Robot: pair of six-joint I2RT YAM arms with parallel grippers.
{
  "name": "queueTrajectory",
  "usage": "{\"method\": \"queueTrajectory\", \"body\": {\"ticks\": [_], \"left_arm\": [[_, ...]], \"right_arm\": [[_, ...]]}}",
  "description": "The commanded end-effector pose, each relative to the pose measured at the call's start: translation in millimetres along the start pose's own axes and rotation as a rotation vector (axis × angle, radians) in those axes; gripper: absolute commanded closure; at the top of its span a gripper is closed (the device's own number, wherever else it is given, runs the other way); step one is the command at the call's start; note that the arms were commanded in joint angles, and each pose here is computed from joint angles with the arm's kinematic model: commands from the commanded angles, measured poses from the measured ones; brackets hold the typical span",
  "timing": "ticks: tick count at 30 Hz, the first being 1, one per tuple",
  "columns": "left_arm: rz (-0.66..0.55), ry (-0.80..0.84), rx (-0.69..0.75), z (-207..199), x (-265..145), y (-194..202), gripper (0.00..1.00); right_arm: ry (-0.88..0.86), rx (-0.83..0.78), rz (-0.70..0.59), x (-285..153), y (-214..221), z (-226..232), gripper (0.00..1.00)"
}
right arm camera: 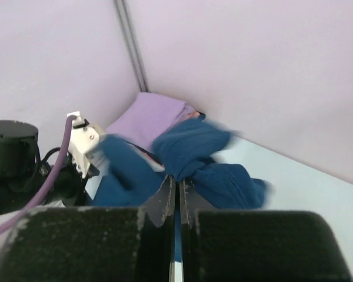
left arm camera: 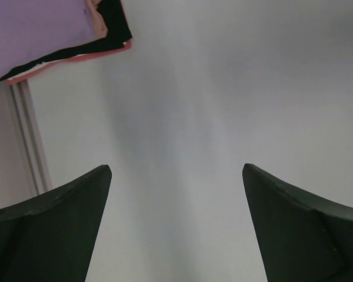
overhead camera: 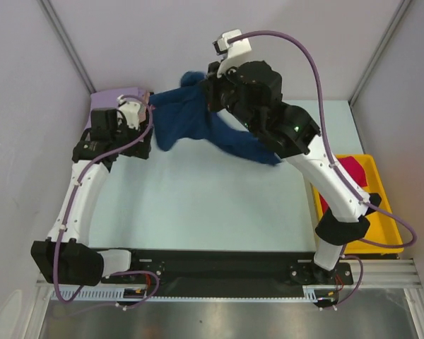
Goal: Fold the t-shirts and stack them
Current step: Move the tshirt to the center of the board, then flatten the tshirt out
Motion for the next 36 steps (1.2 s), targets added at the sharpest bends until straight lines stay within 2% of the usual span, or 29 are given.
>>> {"method": "queueTrajectory", "body": {"ticks": [1, 2, 3, 6, 7, 9, 10, 12, 13, 14, 16, 17, 18, 19, 21, 24, 28, 31, 34, 36], "left_arm": [[-0.075, -0.061, -0.049, 16, -12, -23, 0.00], [-0.083, -0.072, -0.057, 20, -14, -26, 0.00], [-0.087, -0.076, -0.061, 21, -15, -27, 0.00], [-0.098, -0.077, -0.059, 23, -19, -32, 0.00], [-0.099, -0.067, -0.052, 22, -19, -33, 0.00], [-0.093, -0.020, -0.037, 17, -17, -31, 0.00], [-0.085, -0.005, -0.032, 15, -14, -29, 0.00], [-0.052, 0.046, -0.022, 9, -5, -16, 0.03], [-0.038, 0.056, -0.015, 8, 1, -10, 0.04], [0.007, 0.062, -0.008, 8, 11, 6, 0.09], [0.088, 0.064, 0.011, 5, 25, 30, 0.17], [0.116, 0.071, 0.050, 4, 29, 37, 0.18], [0.148, 0.087, 0.077, 1, 32, 46, 0.19], [0.210, 0.134, 0.117, -11, 36, 63, 0.20], [0.282, 0.216, 0.248, -29, 35, 82, 0.20], [0.379, 0.316, 0.382, -46, 31, 116, 0.13], [0.451, 0.485, 0.546, -88, 20, 162, 0.10], [0.488, 0.602, 0.631, -114, 13, 197, 0.04], [0.529, 0.618, 0.753, -126, 16, 226, 0.04], [0.526, 0.579, 0.792, -127, 23, 233, 0.04]], "right_arm": [[-0.065, 0.044, -0.183, -37, -56, -13, 1.00], [-0.051, 0.090, -0.205, -39, -57, -19, 1.00], [-0.031, 0.109, -0.142, -36, -31, -27, 1.00], [0.013, 0.226, -0.072, -27, 11, -59, 1.00], [0.049, 0.236, 0.026, -25, 57, -80, 1.00], [0.070, 0.293, 0.077, -23, 96, -95, 1.00], [0.086, 0.319, 0.196, -24, 152, -109, 1.00], [0.128, 0.370, 0.286, -26, 199, -125, 1.00], [0.210, 0.394, 0.372, -30, 242, -149, 0.96], [0.258, 0.421, 0.423, -33, 262, -160, 0.80], [0.416, 0.497, 0.552, -42, 308, -195, 0.59], [0.480, 0.520, 0.601, -46, 319, -206, 0.48], [0.555, 0.532, 0.659, -51, 330, -219, 0.42], [0.622, 0.526, 0.767, -60, 339, -228, 0.41], [0.695, 0.428, 0.843, -72, 344, -233, 0.39], [0.579, 0.320, 0.888, -77, 350, -206, 0.39], [0.517, 0.299, 0.977, -88, 375, -176, 0.41], [0.461, 0.330, 1.002, -85, 393, -161, 0.39], [0.471, 0.348, 1.026, -79, 405, -162, 0.38], [0.463, 0.340, 1.024, -74, 408, -163, 0.39]]}}
Point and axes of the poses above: each gripper's point midway between its finger pads, its own x axis out along the fingers, its own z axis along the line the jaws close on, y = z × x, the point moved 5 cm from there along -x, back along the fingers, and after that the axes turned 4 degrees about -x, right-handed, at the moved point
